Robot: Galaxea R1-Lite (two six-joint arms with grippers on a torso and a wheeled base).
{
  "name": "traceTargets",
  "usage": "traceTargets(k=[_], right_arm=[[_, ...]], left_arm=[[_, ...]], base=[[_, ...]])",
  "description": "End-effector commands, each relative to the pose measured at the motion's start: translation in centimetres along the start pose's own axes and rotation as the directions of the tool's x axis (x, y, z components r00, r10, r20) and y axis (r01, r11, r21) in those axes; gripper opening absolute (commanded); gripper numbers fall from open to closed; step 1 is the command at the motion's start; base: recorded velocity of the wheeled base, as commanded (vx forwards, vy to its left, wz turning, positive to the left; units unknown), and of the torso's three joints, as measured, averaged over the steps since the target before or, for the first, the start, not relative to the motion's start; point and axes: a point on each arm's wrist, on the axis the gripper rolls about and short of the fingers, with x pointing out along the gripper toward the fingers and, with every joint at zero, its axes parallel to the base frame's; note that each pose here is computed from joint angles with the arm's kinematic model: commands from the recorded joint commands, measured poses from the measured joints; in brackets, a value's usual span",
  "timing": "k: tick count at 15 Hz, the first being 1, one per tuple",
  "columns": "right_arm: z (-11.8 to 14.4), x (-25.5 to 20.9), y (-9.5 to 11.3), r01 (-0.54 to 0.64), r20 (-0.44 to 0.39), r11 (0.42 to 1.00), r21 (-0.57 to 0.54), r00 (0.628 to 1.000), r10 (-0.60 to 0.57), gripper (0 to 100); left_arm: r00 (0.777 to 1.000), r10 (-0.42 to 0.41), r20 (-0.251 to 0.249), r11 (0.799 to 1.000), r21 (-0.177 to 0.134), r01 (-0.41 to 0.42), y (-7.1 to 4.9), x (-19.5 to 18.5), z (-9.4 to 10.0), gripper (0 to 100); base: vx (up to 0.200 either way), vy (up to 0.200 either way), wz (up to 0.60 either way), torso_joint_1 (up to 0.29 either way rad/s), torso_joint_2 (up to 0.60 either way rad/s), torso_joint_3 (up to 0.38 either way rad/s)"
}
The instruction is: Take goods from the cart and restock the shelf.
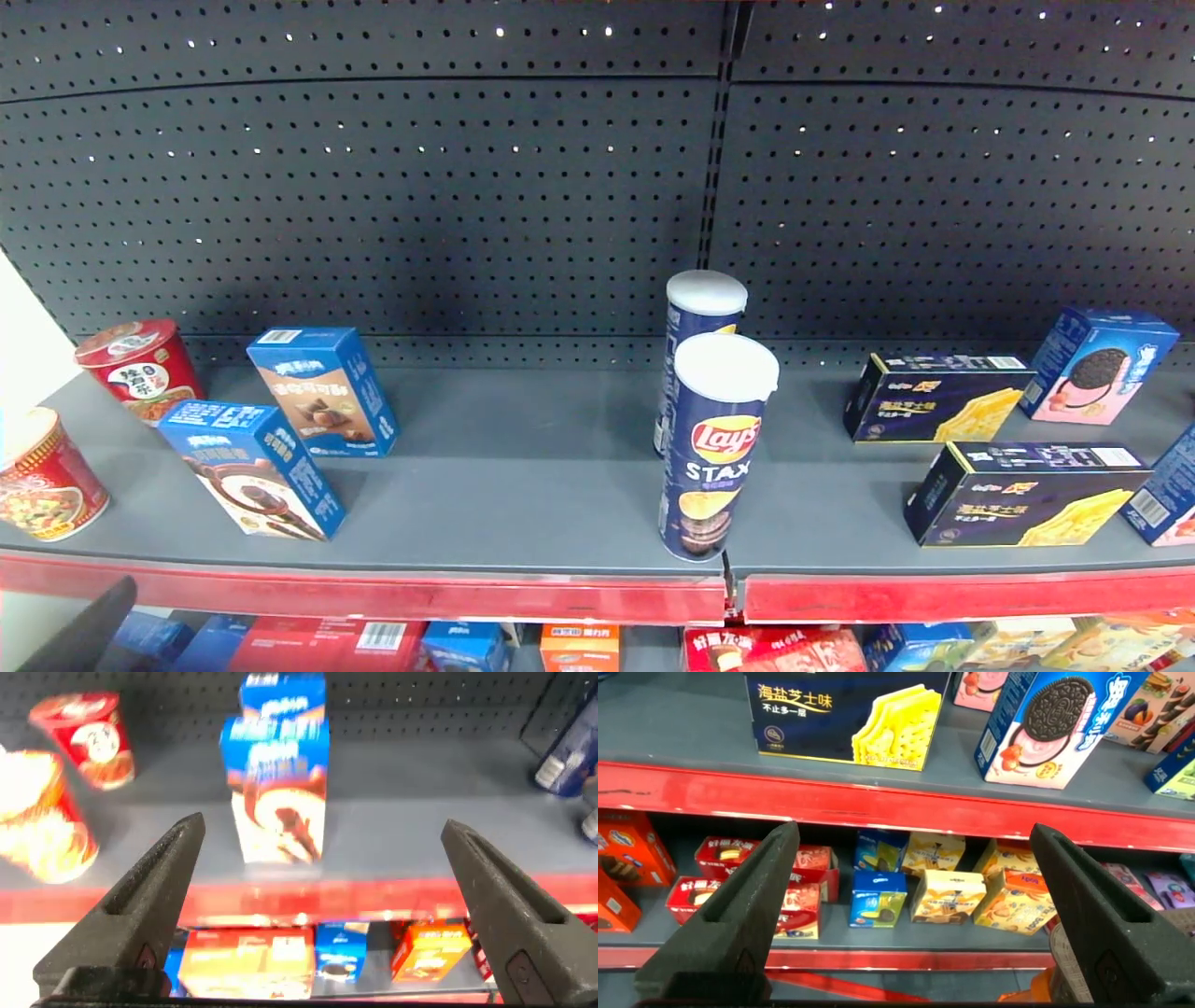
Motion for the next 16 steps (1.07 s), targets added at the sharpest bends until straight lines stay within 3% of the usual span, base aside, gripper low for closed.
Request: traceTargets(k=[1,3,4,5,7,9,11,16], right_arm=[[0.0,0.0,0.0,0.001,-0.002,1.000,0.008,1.000,-0.001,100],[0.0,0.0,0.0,0.001,-0.002,1.000,0.009,1.000,-0.001,100],[0.0,0.0,0.0,0.001,-0.002,1.000,0.012,1.000,-0.001,100],[0.0,0.0,0.0,0.001,-0.002,1.000,0.014,1.000,-0.001,100],[0.0,0.0,0.0,0.009,-0.003,1.000,0.009,1.000,-0.009,100],[0.0,0.0,0.0,0.011,-0.003,1.000,0.015,1.000,-0.010,100],[0.0,0.0,0.0,0.009,-0.003,1.000,0.017,1.000,-0.009,100],[0.0,0.0,0.0,0.009,-0.003,1.000,0.015,1.000,-0.009,100]], left_arm=[[0.998,0.010,0.065,1.000,-0.001,-0.010,0.0,-3.1,-3.5,100],[1.000,0.003,0.019,1.000,0.008,-0.003,0.0,-5.3,-6.8,100],[0.999,0.014,-0.034,0.999,0.031,-0.013,0.1,-5.2,-7.9,100],[0.999,0.030,-0.013,0.999,0.034,-0.030,0.1,-5.1,-7.8,100],[0.997,0.072,-0.017,0.997,0.028,-0.071,0.2,-5.1,-7.9,100],[0.999,0.049,-0.017,0.999,0.024,-0.048,0.1,-5.1,-7.8,100],[1.000,0.024,-0.014,1.000,-0.002,-0.024,0.1,-5.1,-7.8,100],[0.999,-0.032,-0.019,0.999,-0.005,0.032,-0.1,-5.1,-7.9,100]], base=[[0.000,0.000,0.00,0.000,0.00,0.000],[0.000,0.000,0.00,0.000,0.00,0.000],[0.000,0.000,0.00,0.000,0.00,0.000],[0.000,0.000,0.00,0.000,0.00,0.000],[0.000,0.000,0.00,0.000,0.00,0.000],[0.000,0.000,0.00,0.000,0.00,0.000],[0.000,0.000,0.00,0.000,0.00,0.000],[0.000,0.000,0.00,0.000,0.00,0.000]])
